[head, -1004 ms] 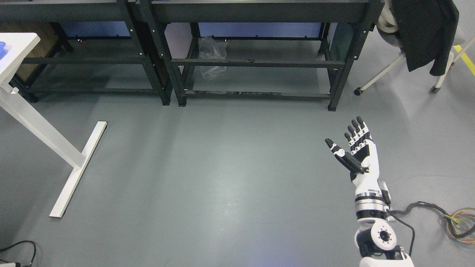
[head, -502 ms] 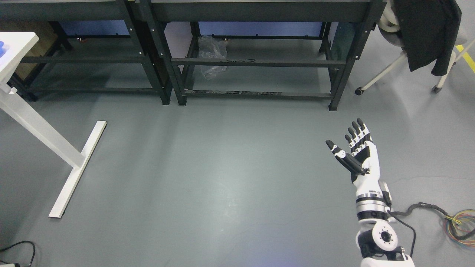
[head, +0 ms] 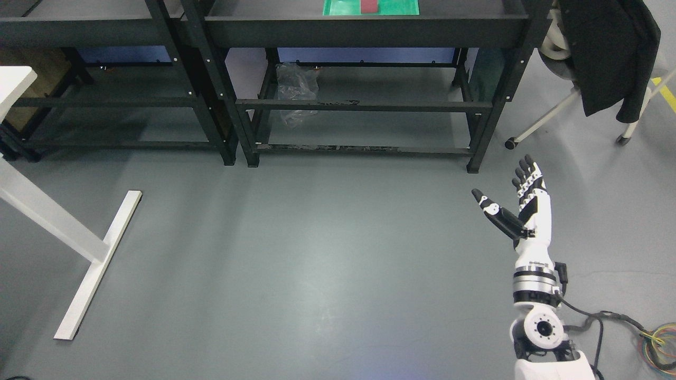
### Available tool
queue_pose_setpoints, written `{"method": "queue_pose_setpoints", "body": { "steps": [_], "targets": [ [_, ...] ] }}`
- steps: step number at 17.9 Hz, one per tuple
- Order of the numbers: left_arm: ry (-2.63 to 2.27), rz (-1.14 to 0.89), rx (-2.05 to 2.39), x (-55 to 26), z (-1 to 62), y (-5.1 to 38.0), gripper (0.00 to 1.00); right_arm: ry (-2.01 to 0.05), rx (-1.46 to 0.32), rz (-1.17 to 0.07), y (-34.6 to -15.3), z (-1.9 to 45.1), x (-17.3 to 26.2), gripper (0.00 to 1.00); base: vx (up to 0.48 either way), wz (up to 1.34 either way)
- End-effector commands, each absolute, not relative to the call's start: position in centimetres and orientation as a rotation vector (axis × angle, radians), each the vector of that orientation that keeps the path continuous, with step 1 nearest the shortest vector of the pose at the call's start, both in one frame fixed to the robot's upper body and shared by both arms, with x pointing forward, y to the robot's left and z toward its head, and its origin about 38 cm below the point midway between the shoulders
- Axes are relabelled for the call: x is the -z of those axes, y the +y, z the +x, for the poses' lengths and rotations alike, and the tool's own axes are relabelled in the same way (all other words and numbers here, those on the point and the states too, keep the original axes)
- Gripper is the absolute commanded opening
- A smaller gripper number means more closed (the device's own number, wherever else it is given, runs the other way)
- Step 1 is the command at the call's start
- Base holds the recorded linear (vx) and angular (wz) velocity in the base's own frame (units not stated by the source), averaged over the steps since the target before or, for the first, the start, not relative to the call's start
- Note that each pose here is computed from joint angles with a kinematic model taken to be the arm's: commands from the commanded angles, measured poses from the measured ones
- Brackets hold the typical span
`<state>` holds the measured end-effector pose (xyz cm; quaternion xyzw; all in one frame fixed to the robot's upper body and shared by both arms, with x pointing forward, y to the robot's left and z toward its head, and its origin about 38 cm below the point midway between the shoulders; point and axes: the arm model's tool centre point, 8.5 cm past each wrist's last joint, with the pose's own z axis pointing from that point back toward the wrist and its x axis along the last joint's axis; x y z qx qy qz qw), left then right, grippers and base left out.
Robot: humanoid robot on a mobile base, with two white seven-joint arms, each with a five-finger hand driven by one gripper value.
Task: Pick pink block from left shelf to tray
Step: 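Reach the right hand forward over the green tray toward the pink cube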
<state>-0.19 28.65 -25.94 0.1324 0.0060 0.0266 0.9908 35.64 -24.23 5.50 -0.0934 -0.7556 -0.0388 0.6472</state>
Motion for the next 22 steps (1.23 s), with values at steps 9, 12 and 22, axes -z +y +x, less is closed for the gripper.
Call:
{"method": "queue_pose_setpoints", "body": {
  "steps": [9, 12, 22],
  "targets": [
    [-0.035, 0.281, -0.056, 25.8, 2.3, 29.7, 1.0, -1.594, -1.115, -1.189, -18.4, 35.3, -7.4, 0.99, 0.209, 0.03],
    [-0.035, 0.281, -0.056, 25.8, 2.3, 29.7, 1.0, -1.593, -1.14, -1.229, -17.7, 35.2, -7.7, 0.99, 0.231, 0.25],
    [-0.035, 0.281, -0.056, 25.8, 2.3, 29.7, 1.0, -1.611, -1.104, -1.25, -19.0, 35.5, -8.8, 0.99, 0.287, 0.16]
  ]
}}
